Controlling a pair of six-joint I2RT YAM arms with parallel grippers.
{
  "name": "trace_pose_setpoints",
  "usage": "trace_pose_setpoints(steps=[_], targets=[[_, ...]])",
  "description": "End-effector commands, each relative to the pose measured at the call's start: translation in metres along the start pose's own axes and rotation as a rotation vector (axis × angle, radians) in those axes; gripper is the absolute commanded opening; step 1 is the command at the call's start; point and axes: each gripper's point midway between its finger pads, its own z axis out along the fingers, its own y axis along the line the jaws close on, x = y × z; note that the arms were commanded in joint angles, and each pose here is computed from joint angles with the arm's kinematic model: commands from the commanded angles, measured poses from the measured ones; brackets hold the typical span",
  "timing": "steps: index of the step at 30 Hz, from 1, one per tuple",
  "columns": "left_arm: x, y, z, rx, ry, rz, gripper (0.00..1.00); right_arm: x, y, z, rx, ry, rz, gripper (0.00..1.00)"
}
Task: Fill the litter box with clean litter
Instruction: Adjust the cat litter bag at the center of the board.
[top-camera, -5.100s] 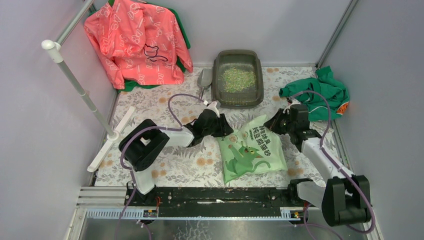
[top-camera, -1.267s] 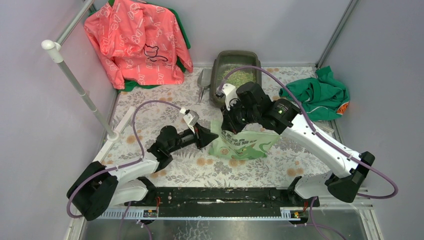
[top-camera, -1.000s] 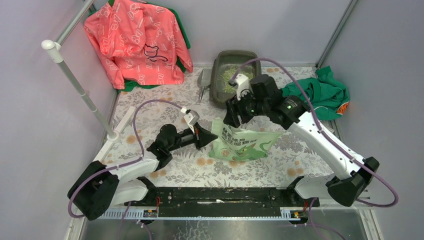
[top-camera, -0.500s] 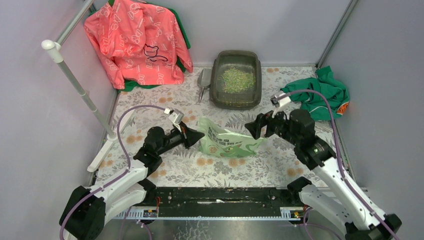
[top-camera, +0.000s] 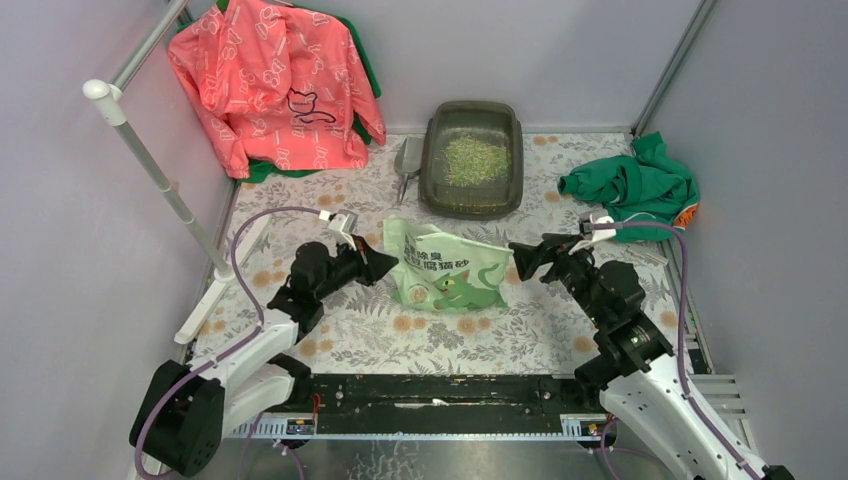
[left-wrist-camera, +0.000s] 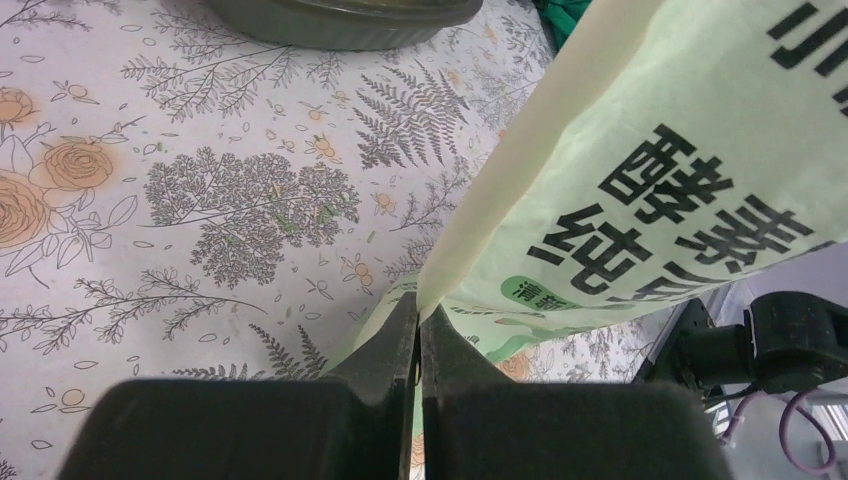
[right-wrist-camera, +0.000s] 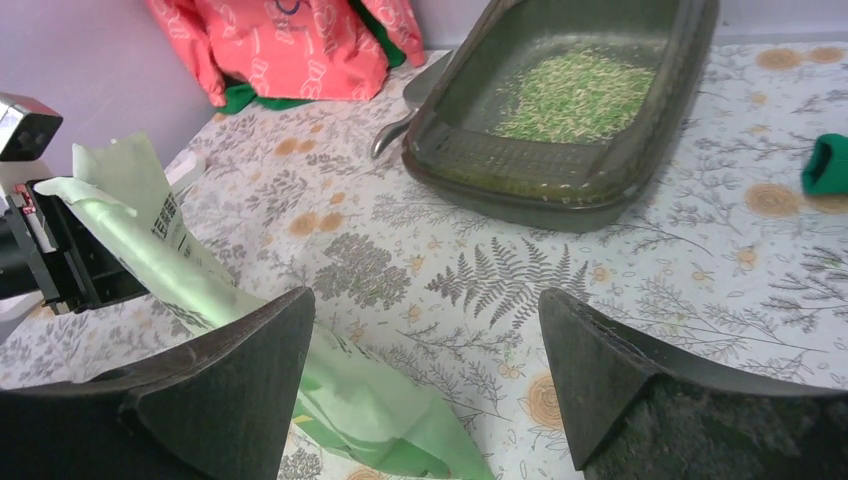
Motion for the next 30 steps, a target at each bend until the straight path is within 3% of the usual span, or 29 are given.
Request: trace_pose_setpoints(steps=[1,14,17,22,27,30], targets=[[-0.01,0.013,0.004,-0.059,-0.016,-0.041,0.03,-0.02,-0.012,-0.005,0.073,-0.103,0.025,0.91],[-0.013,0.011,0.006,-0.053,-0.009,-0.048,0.04,0.025,0.042,0.012,-0.268,0.046,0.058,0.89],[-0.014,0.013,0.008,-0.066,-0.001,-0.05,0.04,0.027,0.037,0.012,-0.236,0.05,0.062,0.88],[-0.015,0.023,0.009,-0.113,0.005,-0.062,0.03,0.036,-0.012,0.009,0.059,0.087,0.103,0.89],[-0.019,0.03,0.008,-0.146,-0.003,-0.08,0.03,0.053,-0.019,0.002,0.114,0.149,0.165,0.89],[-0.021,0.027,0.008,-0.128,-0.008,-0.082,0.03,0.064,-0.011,0.001,0.061,0.169,0.188,0.89]])
